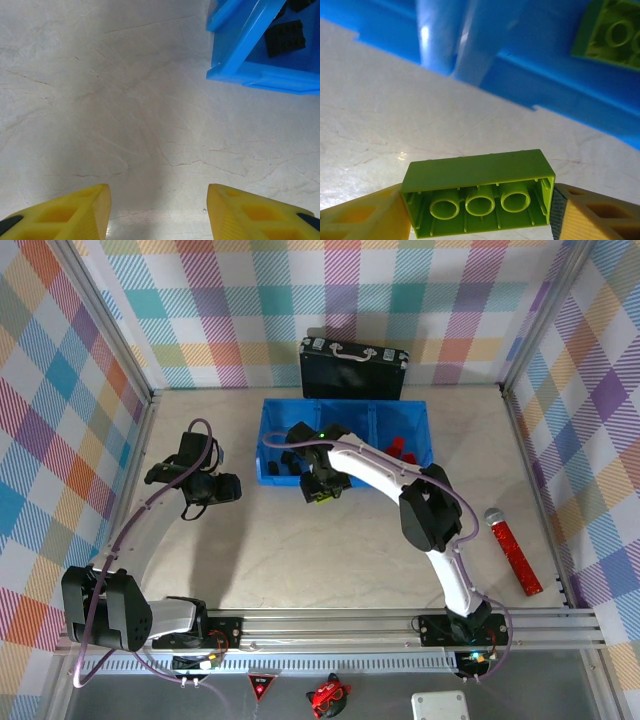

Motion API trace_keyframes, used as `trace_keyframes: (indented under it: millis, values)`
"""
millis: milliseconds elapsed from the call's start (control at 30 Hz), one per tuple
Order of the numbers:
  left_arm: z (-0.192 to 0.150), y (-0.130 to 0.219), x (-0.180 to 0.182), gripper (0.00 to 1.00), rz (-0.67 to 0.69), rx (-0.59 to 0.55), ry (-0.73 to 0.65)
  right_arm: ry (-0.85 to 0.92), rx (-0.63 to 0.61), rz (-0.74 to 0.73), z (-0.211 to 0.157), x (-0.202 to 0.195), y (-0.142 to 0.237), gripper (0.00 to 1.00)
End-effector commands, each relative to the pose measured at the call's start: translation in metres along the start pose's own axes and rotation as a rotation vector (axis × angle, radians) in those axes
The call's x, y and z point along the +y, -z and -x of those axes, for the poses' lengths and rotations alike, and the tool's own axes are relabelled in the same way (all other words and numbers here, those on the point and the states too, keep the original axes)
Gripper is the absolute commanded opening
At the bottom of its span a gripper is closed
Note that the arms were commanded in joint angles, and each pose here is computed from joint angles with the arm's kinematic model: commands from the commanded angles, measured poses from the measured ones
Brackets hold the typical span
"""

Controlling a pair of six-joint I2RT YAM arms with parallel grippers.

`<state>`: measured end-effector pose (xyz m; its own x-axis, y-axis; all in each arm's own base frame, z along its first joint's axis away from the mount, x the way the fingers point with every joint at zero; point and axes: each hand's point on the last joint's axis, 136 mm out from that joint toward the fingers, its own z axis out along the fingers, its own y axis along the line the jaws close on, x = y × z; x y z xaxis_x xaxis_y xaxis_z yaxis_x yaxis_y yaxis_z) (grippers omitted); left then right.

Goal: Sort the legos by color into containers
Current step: Pick up the lego from the center of the table, then place the lego in the container.

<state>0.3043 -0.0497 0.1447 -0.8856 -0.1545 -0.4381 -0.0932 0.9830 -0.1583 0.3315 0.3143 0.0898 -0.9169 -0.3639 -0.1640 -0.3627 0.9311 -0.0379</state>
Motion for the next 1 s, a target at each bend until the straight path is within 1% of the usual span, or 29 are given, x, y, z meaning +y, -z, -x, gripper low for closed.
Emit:
trace_keyframes:
  millis: [0, 233, 300, 500, 733, 967]
  values:
    - [0.006, 0.009, 0.005, 0.54, 0.006, -0.029, -0.003, -0.025, -0.047, -0.001, 0.012, -0.015, 0.029, 0.68]
    - [0.006, 0.009, 0.006, 0.53, 0.003, -0.031, 0.002, -0.109, -0.098, 0.008, 0.039, -0.043, 0.039, 0.68]
    - [0.006, 0.009, 0.006, 0.53, 0.003, -0.029, 0.002, -0.147, -0.115, -0.005, 0.048, -0.052, 0.038, 0.66]
    - [0.006, 0.007, 0.006, 0.53, 0.003, -0.025, 0.004, -0.229, -0.143, -0.003, 0.071, -0.065, 0.023, 0.65]
    - [0.006, 0.006, 0.006, 0.54, -0.008, -0.022, 0.011, -0.267, -0.183, -0.048, 0.094, -0.075, 0.010, 0.64]
    - [0.006, 0.005, 0.005, 0.53, -0.013, -0.018, 0.015, -0.316, -0.254, -0.067, 0.116, -0.081, -0.008, 0.65]
